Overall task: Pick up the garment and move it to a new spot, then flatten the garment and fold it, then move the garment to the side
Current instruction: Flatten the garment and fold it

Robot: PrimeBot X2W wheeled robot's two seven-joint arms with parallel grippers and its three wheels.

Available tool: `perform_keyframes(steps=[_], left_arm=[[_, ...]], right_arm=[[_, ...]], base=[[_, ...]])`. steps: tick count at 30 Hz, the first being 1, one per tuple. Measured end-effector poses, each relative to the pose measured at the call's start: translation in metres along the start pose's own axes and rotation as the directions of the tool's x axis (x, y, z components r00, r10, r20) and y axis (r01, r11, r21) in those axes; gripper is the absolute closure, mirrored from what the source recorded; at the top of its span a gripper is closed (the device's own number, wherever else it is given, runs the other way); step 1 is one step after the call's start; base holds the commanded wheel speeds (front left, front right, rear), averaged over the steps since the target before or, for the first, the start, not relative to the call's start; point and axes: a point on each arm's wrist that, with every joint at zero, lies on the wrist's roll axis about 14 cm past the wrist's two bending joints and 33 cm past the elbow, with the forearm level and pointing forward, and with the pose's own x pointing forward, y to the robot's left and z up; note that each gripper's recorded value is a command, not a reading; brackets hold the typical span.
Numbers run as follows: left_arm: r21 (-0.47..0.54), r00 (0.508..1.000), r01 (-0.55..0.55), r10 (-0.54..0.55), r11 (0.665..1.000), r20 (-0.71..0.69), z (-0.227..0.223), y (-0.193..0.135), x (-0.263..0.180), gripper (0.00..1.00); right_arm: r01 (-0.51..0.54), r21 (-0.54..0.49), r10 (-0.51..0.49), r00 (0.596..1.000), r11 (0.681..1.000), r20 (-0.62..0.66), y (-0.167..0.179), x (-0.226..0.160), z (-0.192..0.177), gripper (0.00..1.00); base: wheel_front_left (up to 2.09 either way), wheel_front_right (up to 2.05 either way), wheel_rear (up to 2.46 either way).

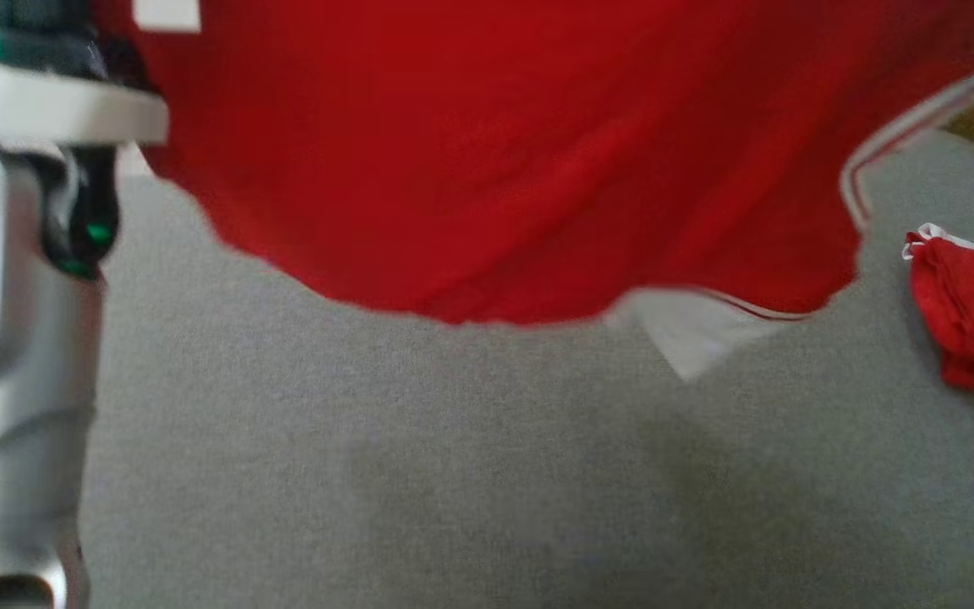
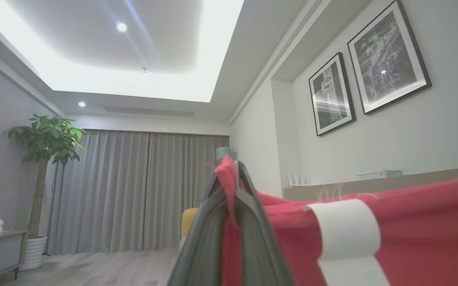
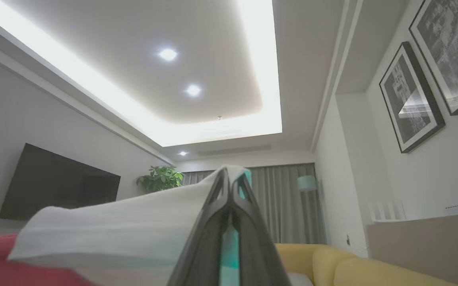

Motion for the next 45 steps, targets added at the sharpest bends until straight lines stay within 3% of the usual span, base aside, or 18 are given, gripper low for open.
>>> perform_keyframes(steps=[5, 9, 13, 20, 24, 29, 31, 34, 38, 40, 42, 45], left_arm=[[0.042, 0.997, -0.026, 0.029, 0.999, -0.075, -0.008, 0.012, 0.010, 1.00], [0.011, 0.979, -0.083, 0.083, 0.997, -0.186, -0.049, 0.026, 0.008, 1.00], [-0.001, 0.936, -0.176, 0.167, 0.984, -0.311, -0.121, 0.050, 0.001, 1.00], [0.040, 0.981, -0.173, 0.176, 0.984, -0.076, -0.112, 0.060, 0.071, 1.00], [0.014, 0.981, -0.184, 0.185, 0.983, -0.063, -0.128, 0.060, 0.081, 1.00], [-0.036, 0.945, -0.245, 0.230, 0.969, -0.234, -0.192, 0.058, 0.032, 1.00], [-0.066, 0.901, -0.313, 0.274, 0.947, -0.337, -0.225, 0.058, -0.010, 1.00], [-0.081, 0.795, -0.397, 0.298, 0.914, -0.529, -0.278, 0.043, -0.095, 1.00], [-0.076, 0.602, -0.525, 0.307, 0.848, -0.737, -0.321, 0.016, -0.210, 1.00], [-0.057, 0.533, -0.563, 0.310, 0.824, -0.788, -0.327, 0.010, -0.248, 1.00], [-0.040, 0.500, -0.576, 0.313, 0.817, -0.807, -0.326, 0.008, -0.267, 1.00], [-0.063, 0.491, -0.600, 0.305, 0.798, -0.816, -0.322, 0.001, -0.276, 1.00]], right_arm=[[-0.020, -0.015, 0.020, 0.999, 1.000, -0.037, 0.000, 0.029, -0.003, 1.00], [-0.007, -0.017, 0.004, 0.988, 1.000, -0.157, -0.008, 0.036, -0.051, 1.00], [0.003, -0.062, -0.018, 0.973, 0.998, -0.231, -0.021, 0.054, -0.107, 1.00], [0.056, -0.147, -0.071, 0.993, 0.988, -0.099, -0.054, 0.107, -0.116, 1.00], [0.101, -0.141, -0.119, 0.985, 0.985, -0.127, -0.072, 0.101, -0.138, 1.00], [0.136, -0.094, -0.157, 0.952, 0.986, -0.263, -0.076, 0.055, -0.184, 1.00], [0.168, -0.056, -0.177, 0.918, 0.984, -0.356, -0.075, 0.015, -0.213, 1.00], [0.250, 0.012, -0.209, 0.831, 0.968, -0.516, -0.065, -0.066, -0.257, 1.00], [0.382, 0.041, -0.235, 0.646, 0.923, -0.726, -0.043, -0.194, -0.292, 1.00], [0.446, 0.044, -0.245, 0.570, 0.894, -0.784, -0.031, -0.242, -0.294, 1.00], [0.492, 0.056, -0.247, 0.529, 0.869, -0.812, -0.019, -0.269, -0.290, 1.00], [0.527, 0.075, -0.249, 0.517, 0.847, -0.819, -0.008, -0.287, -0.278, 1.00]], base=[[0.00, 0.00, 0.00], [0.00, 0.00, 0.00], [0.00, 0.00, 0.00], [0.00, 0.00, 0.00], [0.00, 0.00, 0.00], [0.00, 0.00, 0.00], [0.00, 0.00, 0.00], [0.00, 0.00, 0.00], [0.00, 0.00, 0.00], [0.00, 0.00, 0.00], [0.00, 0.00, 0.00], [0.00, 0.00, 0.00]])
